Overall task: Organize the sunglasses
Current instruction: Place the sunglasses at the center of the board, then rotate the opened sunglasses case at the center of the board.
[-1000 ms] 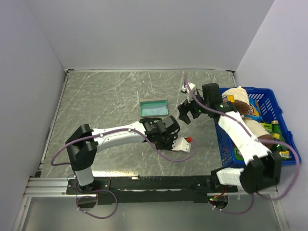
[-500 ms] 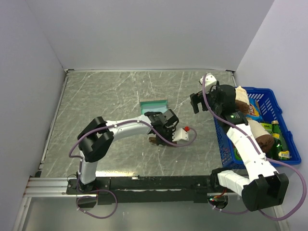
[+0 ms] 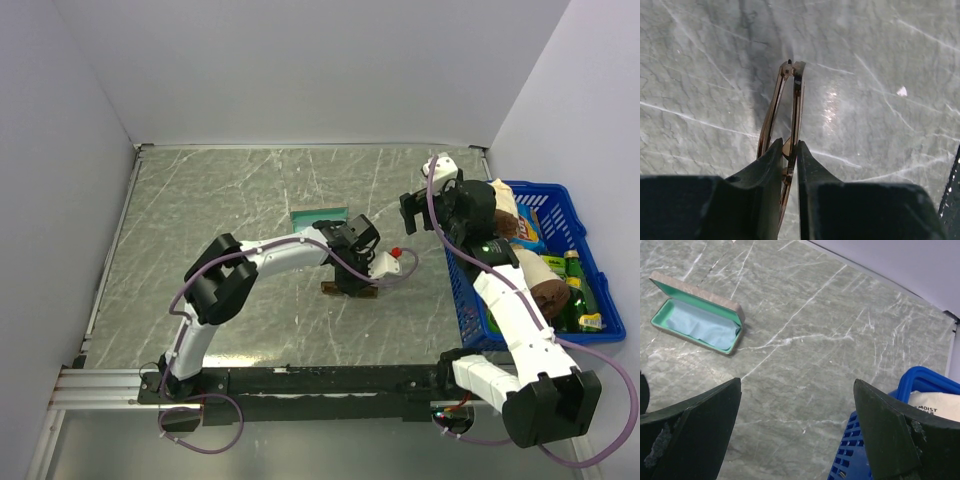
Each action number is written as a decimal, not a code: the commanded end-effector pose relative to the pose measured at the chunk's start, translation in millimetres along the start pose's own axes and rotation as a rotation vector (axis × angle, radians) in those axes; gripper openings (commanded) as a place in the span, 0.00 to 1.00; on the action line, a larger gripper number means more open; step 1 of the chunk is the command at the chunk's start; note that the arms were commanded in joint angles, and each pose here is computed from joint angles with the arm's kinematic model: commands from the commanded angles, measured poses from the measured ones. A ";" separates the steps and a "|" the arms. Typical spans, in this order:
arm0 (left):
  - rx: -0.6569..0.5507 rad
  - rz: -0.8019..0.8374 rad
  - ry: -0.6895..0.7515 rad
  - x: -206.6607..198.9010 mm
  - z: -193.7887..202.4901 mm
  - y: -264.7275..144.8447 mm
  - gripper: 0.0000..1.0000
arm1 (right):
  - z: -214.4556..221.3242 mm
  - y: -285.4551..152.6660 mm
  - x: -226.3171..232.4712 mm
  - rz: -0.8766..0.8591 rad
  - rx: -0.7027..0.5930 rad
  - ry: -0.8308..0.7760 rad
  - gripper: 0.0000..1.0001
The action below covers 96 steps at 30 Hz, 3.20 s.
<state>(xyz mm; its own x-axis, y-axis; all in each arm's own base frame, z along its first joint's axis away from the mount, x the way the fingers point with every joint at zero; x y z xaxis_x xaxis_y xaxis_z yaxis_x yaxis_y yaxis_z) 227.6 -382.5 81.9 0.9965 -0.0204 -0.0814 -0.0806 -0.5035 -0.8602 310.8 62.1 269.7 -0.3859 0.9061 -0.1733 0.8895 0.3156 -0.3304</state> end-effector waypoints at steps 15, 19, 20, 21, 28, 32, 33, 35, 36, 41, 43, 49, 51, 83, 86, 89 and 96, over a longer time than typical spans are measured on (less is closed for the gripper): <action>-0.015 0.018 -0.090 12.9 -5.6 3.3 0.39 | -13.7 -6.8 -9.3 0.047 -0.075 0.014 1.00; -0.044 -0.014 -0.091 19.2 -11.8 -5.8 0.48 | -13.7 -7.5 -9.3 0.045 -0.080 0.014 1.00; -0.056 -0.026 -0.088 21.5 -15.2 -10.5 0.51 | -13.3 -7.1 -9.3 0.045 -0.079 0.014 1.00; -0.062 -0.035 -0.089 22.7 -16.8 -13.4 0.55 | -12.9 -6.7 -9.6 0.045 -0.077 0.013 1.00; -0.126 -0.101 -0.075 31.7 -32.8 -40.4 0.71 | -14.6 -8.4 -8.6 0.039 -0.086 0.011 1.00; -0.118 -0.096 -0.082 31.7 -30.0 -38.2 0.79 | -13.6 -7.9 -8.4 0.036 -0.081 0.014 1.00; -0.112 -0.095 -0.084 31.7 -28.2 -36.4 0.79 | -13.0 -7.6 -8.2 0.034 -0.078 0.013 1.00; -0.105 -0.093 -0.090 31.8 -26.1 -33.4 0.81 | -14.0 -8.3 -8.0 0.033 -0.083 0.014 1.00; -0.111 -0.098 -0.089 32.3 -27.3 -36.7 0.82 | -13.2 -7.8 -8.7 0.034 -0.081 0.015 1.00; -0.205 -0.177 -0.083 45.3 -45.0 -75.3 0.94 | -12.6 -7.4 -7.2 0.020 -0.080 0.011 1.00; -0.257 -0.222 -0.083 51.9 -50.3 -101.5 0.99 | -12.2 -7.4 -6.2 0.013 -0.079 0.012 1.00; -0.348 -0.313 -0.084 54.6 -45.4 -159.6 0.97 | -12.9 -8.6 -4.7 0.006 -0.088 0.011 1.00; -0.376 -0.355 -0.093 54.8 -34.8 -180.7 0.96 | -12.7 -8.7 -2.9 -0.007 -0.093 0.006 1.00; -0.342 -0.393 -0.220 216.5 81.5 -181.5 0.97 | 11.1 6.8 27.5 -0.287 0.045 -0.045 1.00; -0.304 -0.358 -0.193 222.1 72.4 -160.1 0.99 | 13.9 8.2 29.8 -0.307 0.059 -0.043 1.00; -0.282 -0.312 -0.174 218.6 65.5 -144.4 0.94 | 12.9 7.7 30.3 -0.316 0.060 -0.043 1.00; -0.242 -0.320 -0.175 216.9 63.9 -119.9 0.72 | 10.6 3.8 33.5 -0.333 0.043 -0.049 1.00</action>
<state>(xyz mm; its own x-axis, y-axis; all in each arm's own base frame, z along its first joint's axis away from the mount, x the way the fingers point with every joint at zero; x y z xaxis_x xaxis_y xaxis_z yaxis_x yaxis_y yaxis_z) 444.8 -268.1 128.0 0.9514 0.3073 0.0210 0.2271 -0.6538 -0.7218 296.7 87.6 229.8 -0.6473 0.7600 -0.0581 0.6882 0.5500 -0.4731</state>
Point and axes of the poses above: each gripper's point midway between its finger pads, its own y axis out along the fingers, its own x axis along the line the jaws close on, z = x × y, the point moved 4 cm from there along -y, back along the fingers
